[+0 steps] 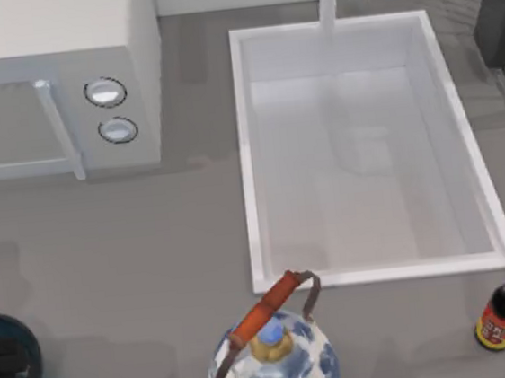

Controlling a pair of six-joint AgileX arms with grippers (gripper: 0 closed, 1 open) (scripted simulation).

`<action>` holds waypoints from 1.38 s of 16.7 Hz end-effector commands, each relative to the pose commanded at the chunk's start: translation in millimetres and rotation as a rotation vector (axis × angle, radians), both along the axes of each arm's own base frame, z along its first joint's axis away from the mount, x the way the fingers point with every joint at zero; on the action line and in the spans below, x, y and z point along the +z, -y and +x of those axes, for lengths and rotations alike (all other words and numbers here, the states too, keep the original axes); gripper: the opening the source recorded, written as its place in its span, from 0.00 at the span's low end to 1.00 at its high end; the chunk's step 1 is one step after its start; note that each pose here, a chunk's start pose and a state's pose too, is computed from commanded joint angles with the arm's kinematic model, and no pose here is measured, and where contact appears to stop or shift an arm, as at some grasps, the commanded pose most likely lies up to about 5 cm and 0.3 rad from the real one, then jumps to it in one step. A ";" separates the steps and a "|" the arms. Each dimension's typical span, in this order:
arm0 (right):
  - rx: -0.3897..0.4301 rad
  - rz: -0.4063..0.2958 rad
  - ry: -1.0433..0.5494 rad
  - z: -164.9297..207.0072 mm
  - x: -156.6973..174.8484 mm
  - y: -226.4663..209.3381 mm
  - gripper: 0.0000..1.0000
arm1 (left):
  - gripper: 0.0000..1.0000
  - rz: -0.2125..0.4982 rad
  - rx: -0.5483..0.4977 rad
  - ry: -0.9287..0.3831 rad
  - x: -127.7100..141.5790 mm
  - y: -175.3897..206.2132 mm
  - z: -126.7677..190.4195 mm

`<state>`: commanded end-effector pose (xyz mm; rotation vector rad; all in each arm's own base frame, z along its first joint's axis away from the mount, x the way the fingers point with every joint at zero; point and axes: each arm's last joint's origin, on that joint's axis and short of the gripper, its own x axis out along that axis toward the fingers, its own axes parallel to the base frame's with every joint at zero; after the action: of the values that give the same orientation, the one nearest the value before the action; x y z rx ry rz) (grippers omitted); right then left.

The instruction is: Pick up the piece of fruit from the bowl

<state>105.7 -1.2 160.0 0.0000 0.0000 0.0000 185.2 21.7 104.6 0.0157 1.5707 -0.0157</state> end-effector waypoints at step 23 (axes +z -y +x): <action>0.000 0.000 0.000 0.0 0.0 0.0 1.00 | 0.00 0.021 0.003 0.060 270.8 -0.4 6.2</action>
<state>105.7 -1.2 160.0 0.0000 0.0000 0.0000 191.4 22.0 375.4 0.0297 1.5114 0.0032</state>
